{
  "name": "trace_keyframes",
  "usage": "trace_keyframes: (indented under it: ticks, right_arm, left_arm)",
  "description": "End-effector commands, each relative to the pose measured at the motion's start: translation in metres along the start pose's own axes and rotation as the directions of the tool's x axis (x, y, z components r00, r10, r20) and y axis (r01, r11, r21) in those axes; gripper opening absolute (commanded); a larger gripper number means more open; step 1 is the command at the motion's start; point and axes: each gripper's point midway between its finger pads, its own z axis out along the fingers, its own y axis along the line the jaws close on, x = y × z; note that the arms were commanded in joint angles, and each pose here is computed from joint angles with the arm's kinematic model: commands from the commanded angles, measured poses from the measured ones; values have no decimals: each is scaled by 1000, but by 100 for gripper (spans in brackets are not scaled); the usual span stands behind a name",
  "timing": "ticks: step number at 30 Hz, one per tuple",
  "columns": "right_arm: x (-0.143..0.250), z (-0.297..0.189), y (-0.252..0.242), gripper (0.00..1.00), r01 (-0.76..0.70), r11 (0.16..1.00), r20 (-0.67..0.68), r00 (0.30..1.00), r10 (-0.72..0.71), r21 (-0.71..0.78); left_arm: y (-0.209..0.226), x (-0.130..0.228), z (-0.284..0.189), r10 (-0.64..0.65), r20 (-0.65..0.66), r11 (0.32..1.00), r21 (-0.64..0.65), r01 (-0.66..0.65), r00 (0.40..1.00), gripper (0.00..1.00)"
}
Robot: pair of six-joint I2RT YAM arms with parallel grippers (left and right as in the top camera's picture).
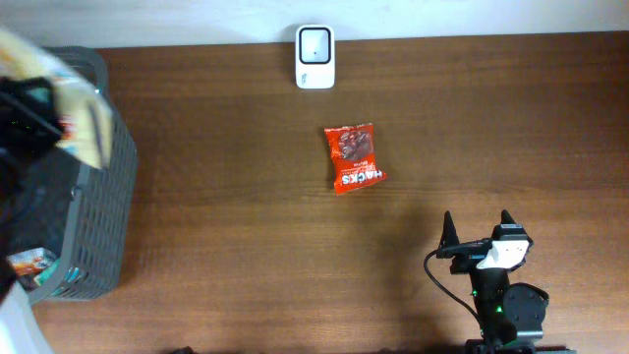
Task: Scan the item barcode
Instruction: 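Reach the left gripper into the basket and grasp the yellow snack bag, then carry the yellow snack bag out and place it beside the red bag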
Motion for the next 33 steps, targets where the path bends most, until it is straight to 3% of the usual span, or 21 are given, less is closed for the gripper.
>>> trace_keyframes:
  ticks: [1, 4, 10, 14, 16, 18, 19, 23, 26, 29, 33]
  right_arm:
    - [3, 0, 0, 98, -4, 1000, -5, 1000, 4, 2]
    - [3, 0, 0, 98, -5, 1000, -6, 1000, 5, 2]
    - [3, 0, 0, 98, -4, 1000, -6, 1000, 5, 2]
    - [3, 0, 0, 98, -4, 1000, -6, 1000, 5, 2]
    - [3, 0, 0, 98, -4, 1000, -6, 1000, 5, 2]
    - [3, 0, 0, 98, -4, 1000, -6, 1000, 5, 2]
    - [3, 0, 0, 99, -4, 1000, -6, 1000, 5, 2]
    - [3, 0, 0, 98, -4, 1000, -6, 1000, 5, 2]
    - [3, 0, 0, 98, -4, 1000, -6, 1000, 5, 2]
    - [3, 0, 0, 99, -4, 1000, -6, 1000, 5, 2]
    - [3, 0, 0, 98, -4, 1000, -5, 1000, 4, 2]
  left_arm:
    - [-56, 52, 15, 161, -173, 972, 198, -125, 972, 0]
    - [-84, 102, 46, 247, -315, 950, 267, -164, 917, 0]
    - [-74, 161, 136, 364, -434, 923, 46, -383, 824, 0]
    - [-65, 225, 201, 388, -581, 883, 13, -469, 715, 0]
    - [-59, 255, 231, 441, -638, 849, 70, -523, 631, 0]
    - [-55, 303, 255, 490, -717, 829, 207, -519, 496, 0]
    - [-50, 320, 262, 486, -743, 830, 228, -509, 460, 0]
    - [-40, 364, 278, 465, -802, 831, 249, -498, 375, 0]
    - [-50, 391, 287, 574, -763, 762, 364, -536, 298, 0]
    - [-62, 401, 289, 647, -715, 703, 427, -569, 264, 0]
    - [-67, 401, 292, 660, -698, 696, 431, -574, 276, 22]
